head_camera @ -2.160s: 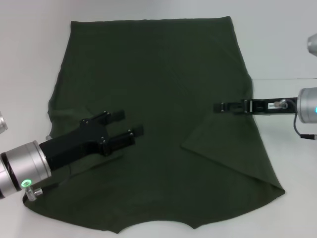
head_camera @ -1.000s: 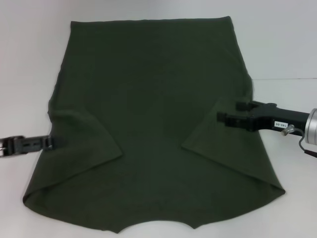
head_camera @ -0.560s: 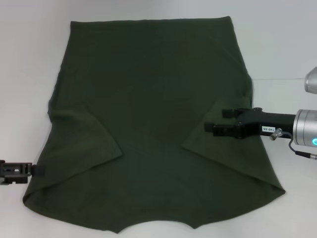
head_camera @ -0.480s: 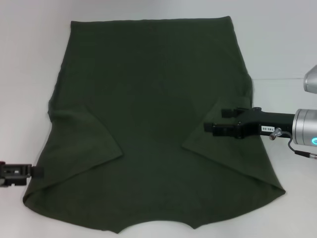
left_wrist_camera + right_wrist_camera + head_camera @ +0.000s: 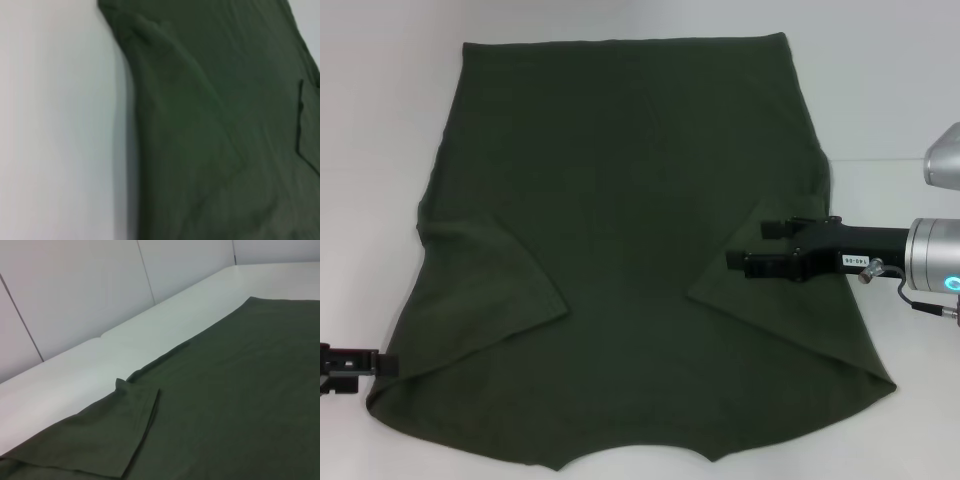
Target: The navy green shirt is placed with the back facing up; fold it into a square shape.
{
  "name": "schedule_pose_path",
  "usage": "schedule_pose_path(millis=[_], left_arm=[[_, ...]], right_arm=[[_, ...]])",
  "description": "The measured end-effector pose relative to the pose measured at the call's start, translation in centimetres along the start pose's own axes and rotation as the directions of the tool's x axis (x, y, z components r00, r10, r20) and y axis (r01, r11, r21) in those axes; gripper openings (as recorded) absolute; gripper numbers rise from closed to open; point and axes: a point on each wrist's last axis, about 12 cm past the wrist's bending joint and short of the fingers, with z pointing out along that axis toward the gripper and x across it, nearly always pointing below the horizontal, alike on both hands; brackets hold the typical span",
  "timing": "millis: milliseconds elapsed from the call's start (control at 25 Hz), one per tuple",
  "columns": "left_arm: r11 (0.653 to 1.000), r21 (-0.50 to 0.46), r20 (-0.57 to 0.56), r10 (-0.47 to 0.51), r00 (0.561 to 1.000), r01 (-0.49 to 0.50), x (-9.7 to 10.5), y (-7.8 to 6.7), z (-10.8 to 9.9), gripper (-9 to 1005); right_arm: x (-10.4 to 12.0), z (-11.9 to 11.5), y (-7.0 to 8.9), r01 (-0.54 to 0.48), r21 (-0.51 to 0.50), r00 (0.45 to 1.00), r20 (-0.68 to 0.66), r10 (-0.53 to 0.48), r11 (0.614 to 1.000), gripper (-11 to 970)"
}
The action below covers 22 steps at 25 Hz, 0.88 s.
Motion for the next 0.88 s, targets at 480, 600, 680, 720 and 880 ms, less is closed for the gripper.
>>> schedule_pose_path(millis=[480, 600, 680, 720, 880], left_arm=[[0.996, -0.087, -0.004, -0.008, 1.0, 0.007, -0.3, 1.0, 1.3, 825], [0.996, -0.09, -0.006, -0.005, 1.0, 0.005, -0.4, 1.0, 1.7, 825], [0.996, -0.091, -0.011, -0.002, 1.0, 0.001, -0.4, 1.0, 1.8, 825], [0.996, -0.094, -0.015, 0.002, 1.0, -0.003, -0.5, 1.0, 1.9, 825], [0.995, -0.098, -0.019, 0.004, 1.0, -0.006, -0.5, 1.0, 2.2, 825]], right_arm=[[0.3, 0.0, 0.1, 0.008, -0.004, 1.0, -0.011, -0.008, 1.0, 914], [0.3, 0.0, 0.1, 0.011, -0.009, 1.0, -0.011, -0.011, 1.0, 914], [0.3, 0.0, 0.2, 0.011, -0.011, 1.0, -0.011, -0.012, 1.0, 914], [0.3, 0.0, 0.2, 0.012, -0.012, 1.0, -0.011, -0.012, 1.0, 914], [0.3, -0.1, 0.2, 0.014, -0.013, 1.0, -0.011, -0.014, 1.0, 914]])
